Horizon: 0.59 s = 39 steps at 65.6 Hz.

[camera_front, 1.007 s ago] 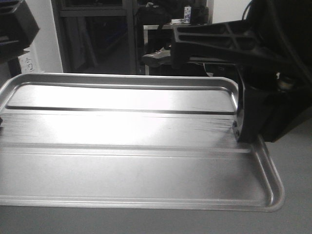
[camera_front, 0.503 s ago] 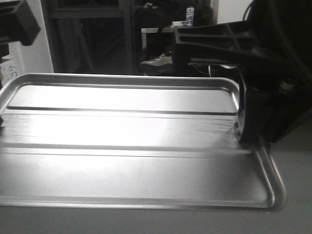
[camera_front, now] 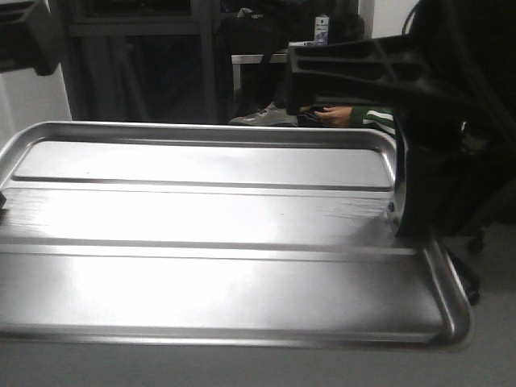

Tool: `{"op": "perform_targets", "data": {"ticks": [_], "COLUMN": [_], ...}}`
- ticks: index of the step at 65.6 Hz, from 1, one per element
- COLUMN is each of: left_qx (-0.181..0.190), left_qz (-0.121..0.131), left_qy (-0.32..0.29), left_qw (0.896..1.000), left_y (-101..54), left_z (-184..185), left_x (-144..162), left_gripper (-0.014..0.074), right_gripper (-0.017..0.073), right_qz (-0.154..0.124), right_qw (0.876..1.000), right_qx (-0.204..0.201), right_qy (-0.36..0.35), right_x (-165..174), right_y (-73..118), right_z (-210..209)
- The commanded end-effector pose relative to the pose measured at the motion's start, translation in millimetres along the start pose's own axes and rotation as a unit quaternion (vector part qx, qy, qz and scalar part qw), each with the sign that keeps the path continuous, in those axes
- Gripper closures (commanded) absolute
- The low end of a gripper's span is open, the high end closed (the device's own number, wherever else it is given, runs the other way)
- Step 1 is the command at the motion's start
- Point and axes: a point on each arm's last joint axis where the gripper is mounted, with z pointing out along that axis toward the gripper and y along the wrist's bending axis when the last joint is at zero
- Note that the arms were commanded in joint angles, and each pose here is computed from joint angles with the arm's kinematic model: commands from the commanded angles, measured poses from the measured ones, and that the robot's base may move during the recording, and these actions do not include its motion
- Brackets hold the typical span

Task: Grab silver tray and place in blue box
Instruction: 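Carry the tray with both grippers toward the blue crates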

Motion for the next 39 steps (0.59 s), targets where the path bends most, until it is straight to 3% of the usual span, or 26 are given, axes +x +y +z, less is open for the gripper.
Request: {"op": "perform_targets", "data": {"ticks": [1, 39], "left_qx": [-0.004, -0.004], "left_qz": [0.002, 0.002], "left_qy": [-0.025, -0.025], "left_qw": [1.0, 1.0], "left_y": [1.6, 1.6], "left_z": [-9.8, -9.8], "left_x": [-6.5, -6.5], "left_gripper": [0.0698, 0.0697], "right_gripper": [0.0503, 0.0503], "right_qz": [-0.005, -0.005], "right_qw": [1.0, 0.999], "right_qx": [0.017, 0.029], "right_qy": [-0.023, -0.019], "right_x": [-7.2, -6.4], "right_y": [-7.1, -9.2], "right_z": [-13.0, -13.1]}}
